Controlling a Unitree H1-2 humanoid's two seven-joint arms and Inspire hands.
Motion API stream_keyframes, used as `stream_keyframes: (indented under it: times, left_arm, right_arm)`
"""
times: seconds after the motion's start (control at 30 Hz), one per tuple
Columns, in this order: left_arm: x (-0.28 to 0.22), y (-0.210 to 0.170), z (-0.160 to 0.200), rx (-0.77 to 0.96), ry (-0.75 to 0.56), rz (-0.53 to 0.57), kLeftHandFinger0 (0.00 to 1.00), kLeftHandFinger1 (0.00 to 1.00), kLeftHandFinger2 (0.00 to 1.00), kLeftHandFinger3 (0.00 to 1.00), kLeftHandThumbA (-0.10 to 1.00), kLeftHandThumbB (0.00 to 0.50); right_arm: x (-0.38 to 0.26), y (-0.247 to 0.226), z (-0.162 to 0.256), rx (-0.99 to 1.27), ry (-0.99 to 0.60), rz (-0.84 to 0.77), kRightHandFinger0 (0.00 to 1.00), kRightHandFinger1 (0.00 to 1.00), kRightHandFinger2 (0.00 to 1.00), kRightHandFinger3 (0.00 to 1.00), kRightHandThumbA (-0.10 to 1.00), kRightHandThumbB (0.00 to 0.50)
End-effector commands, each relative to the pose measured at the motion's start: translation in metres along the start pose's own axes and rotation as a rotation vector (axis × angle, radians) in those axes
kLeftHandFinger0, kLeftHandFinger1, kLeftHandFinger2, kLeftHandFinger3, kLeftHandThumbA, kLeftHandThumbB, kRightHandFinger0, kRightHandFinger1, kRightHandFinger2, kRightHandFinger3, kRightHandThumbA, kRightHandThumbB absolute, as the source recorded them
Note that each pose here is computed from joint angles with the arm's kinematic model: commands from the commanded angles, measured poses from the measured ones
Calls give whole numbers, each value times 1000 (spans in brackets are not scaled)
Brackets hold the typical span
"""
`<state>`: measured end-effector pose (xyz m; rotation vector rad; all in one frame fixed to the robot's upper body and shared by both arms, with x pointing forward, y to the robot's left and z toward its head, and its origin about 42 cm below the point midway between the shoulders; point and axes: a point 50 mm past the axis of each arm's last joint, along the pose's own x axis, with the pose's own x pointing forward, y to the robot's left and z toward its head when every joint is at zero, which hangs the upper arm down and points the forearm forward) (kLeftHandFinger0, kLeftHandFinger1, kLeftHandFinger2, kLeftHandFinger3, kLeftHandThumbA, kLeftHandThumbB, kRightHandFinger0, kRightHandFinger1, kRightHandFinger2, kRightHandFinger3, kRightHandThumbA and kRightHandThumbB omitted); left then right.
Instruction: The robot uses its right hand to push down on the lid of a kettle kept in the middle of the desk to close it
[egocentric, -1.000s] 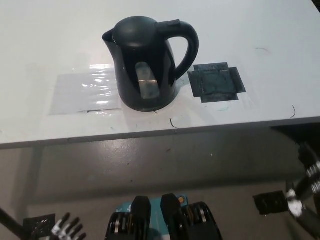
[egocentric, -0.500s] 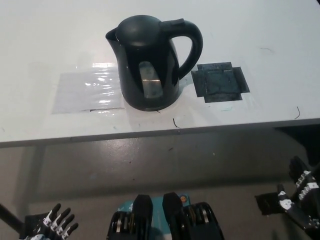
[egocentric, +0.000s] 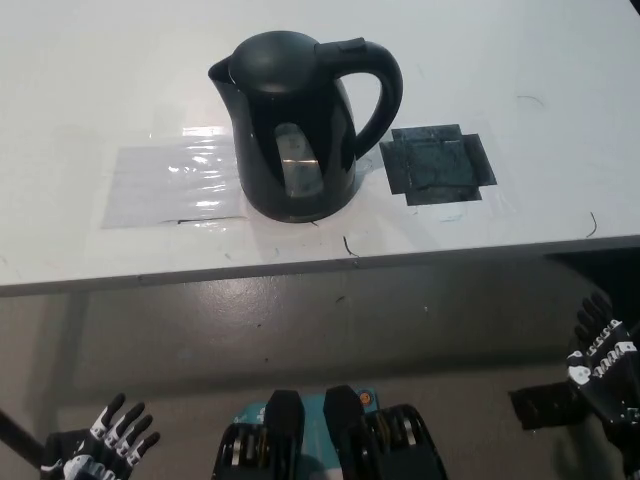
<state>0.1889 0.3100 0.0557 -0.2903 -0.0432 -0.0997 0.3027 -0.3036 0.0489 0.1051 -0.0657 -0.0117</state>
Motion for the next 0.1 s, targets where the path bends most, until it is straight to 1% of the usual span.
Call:
stream_keyframes:
  times: [0.0,0.07]
  left_arm:
    - [-3,3,5,24,-35,12,1000,1000,1000,1000,1000,500]
    - [-2,3,5,21,-39,13,1000,1000,1000,1000,1000,499]
  right_arm:
    - [11,3,13,27,-30,23,1000,1000,1000,1000,183,0]
    - [12,4,14,21,-35,29,1000,1000,1000,1000,175,0]
